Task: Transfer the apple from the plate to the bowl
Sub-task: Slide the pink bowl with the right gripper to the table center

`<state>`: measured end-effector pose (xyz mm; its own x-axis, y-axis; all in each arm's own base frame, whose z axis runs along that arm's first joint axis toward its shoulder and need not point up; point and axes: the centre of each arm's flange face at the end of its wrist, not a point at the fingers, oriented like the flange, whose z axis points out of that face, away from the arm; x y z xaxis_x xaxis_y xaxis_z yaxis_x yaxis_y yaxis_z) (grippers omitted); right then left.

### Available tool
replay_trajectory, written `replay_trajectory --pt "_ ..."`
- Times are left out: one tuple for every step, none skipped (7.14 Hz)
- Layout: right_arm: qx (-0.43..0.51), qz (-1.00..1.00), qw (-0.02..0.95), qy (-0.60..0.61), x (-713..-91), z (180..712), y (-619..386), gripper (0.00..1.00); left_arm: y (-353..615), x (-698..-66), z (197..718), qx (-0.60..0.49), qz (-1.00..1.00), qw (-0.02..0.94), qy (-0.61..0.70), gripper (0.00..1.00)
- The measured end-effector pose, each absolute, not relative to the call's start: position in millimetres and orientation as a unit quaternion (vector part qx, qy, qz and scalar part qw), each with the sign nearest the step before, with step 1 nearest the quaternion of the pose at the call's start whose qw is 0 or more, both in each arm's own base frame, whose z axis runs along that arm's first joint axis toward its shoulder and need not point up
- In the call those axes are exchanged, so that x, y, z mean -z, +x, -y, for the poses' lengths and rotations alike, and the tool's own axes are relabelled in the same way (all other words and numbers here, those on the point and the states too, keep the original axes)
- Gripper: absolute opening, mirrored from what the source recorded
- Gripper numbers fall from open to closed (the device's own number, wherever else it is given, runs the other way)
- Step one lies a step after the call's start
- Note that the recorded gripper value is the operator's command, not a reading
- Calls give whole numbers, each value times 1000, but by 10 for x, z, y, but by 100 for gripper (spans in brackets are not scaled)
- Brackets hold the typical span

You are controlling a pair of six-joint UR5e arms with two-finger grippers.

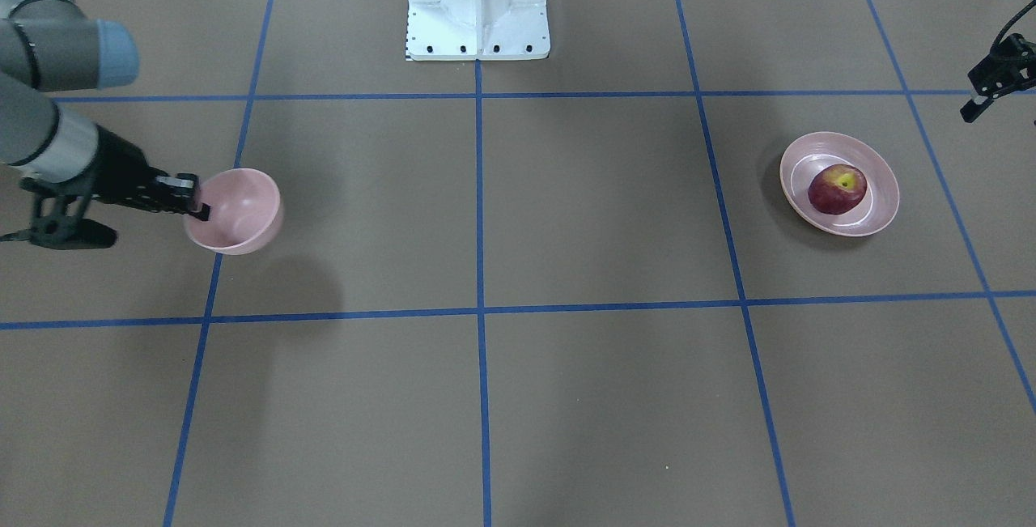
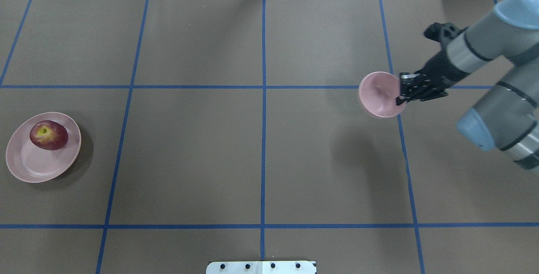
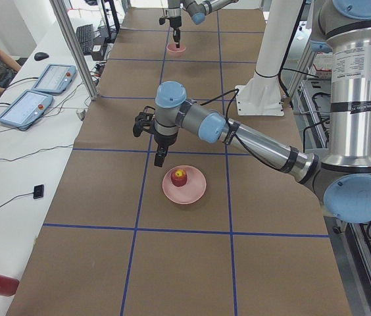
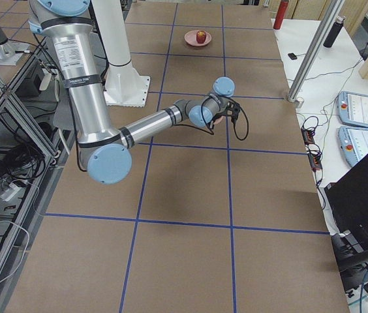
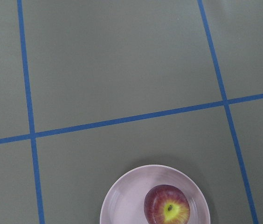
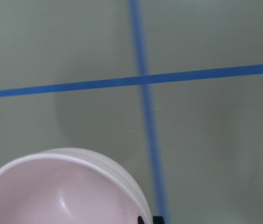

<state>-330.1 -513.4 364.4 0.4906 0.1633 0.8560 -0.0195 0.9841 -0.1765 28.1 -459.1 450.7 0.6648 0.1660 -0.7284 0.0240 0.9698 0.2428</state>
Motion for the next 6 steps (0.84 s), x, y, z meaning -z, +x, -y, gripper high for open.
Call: replay_trajectory --pt "-82 501 858 -75 -3084 5188 -3955 0 278 -4541 4589 -37 -405 906 114 98" --pt "-105 496 858 -75 -2662 5308 -4524 0 276 -4578 4594 -35 -403 908 110 98" --pt "-117 488 862 -74 -2405 5421 -4971 0 279 -4618 4605 -32 -402 909 106 98" --pt "-121 479 867 -68 -2293 5476 -5249 0 286 -4658 4617 -31 -402 909 102 98" --pt "-124 474 870 -61 -2213 5520 -5402 0 291 -4689 4629 -30 -403 910 99 98" --pt "-126 470 872 -58 -2185 5548 -5475 0 296 -4720 4645 -29 -403 910 96 98"
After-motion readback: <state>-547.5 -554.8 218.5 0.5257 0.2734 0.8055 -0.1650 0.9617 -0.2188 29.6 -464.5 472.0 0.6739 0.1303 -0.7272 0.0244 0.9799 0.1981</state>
